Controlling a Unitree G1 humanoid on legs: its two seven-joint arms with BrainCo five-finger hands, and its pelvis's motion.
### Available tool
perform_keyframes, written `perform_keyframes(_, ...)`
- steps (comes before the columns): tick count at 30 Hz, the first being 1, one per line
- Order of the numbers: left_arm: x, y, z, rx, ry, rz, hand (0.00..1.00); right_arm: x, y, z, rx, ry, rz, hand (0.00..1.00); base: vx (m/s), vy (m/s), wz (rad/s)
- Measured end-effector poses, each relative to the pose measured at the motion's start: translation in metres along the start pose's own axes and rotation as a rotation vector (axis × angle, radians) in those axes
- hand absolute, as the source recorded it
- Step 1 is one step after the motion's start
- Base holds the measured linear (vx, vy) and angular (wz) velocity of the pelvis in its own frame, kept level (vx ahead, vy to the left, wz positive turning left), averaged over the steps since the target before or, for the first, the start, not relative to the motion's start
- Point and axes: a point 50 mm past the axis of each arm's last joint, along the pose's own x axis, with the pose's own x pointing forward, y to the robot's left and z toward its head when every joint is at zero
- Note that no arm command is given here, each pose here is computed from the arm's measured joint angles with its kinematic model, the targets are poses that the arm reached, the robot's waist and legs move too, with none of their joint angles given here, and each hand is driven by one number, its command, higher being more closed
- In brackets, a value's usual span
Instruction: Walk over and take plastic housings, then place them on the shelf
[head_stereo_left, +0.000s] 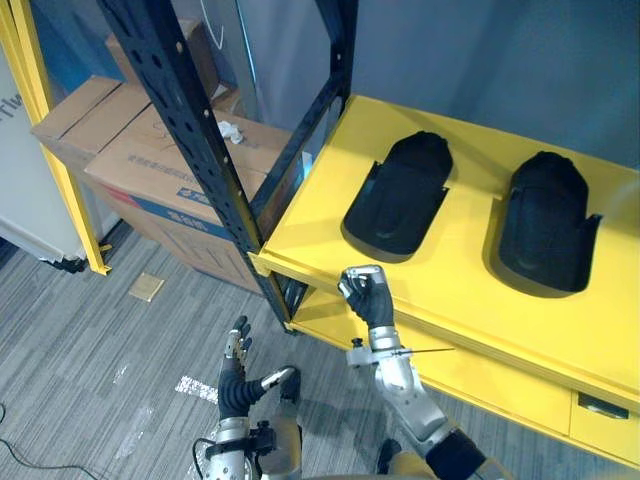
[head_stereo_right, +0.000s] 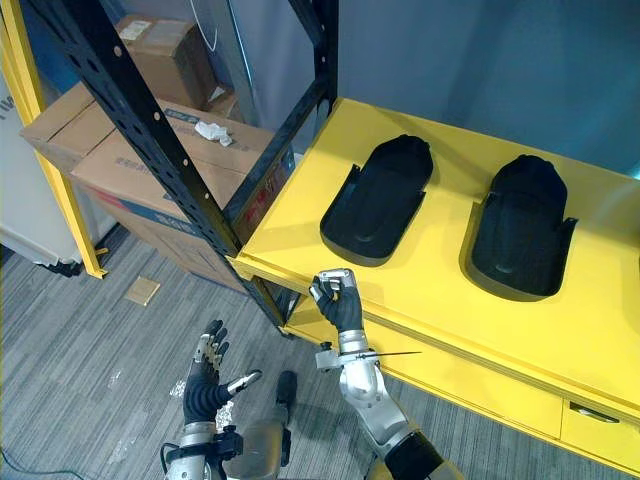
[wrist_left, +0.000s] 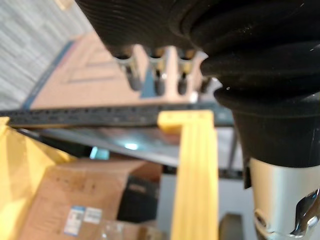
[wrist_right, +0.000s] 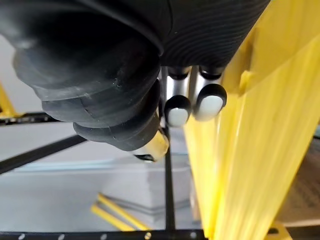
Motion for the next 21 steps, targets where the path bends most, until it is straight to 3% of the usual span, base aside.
perform_keyframes(21, 0.004, -0.011, -0.003, -0.016, 0.004, -0.025, 0.00, 0.037, -0.031, -0.004, -0.166, -0.049, -0.214, 1.00, 0.00, -0.006, 0.02)
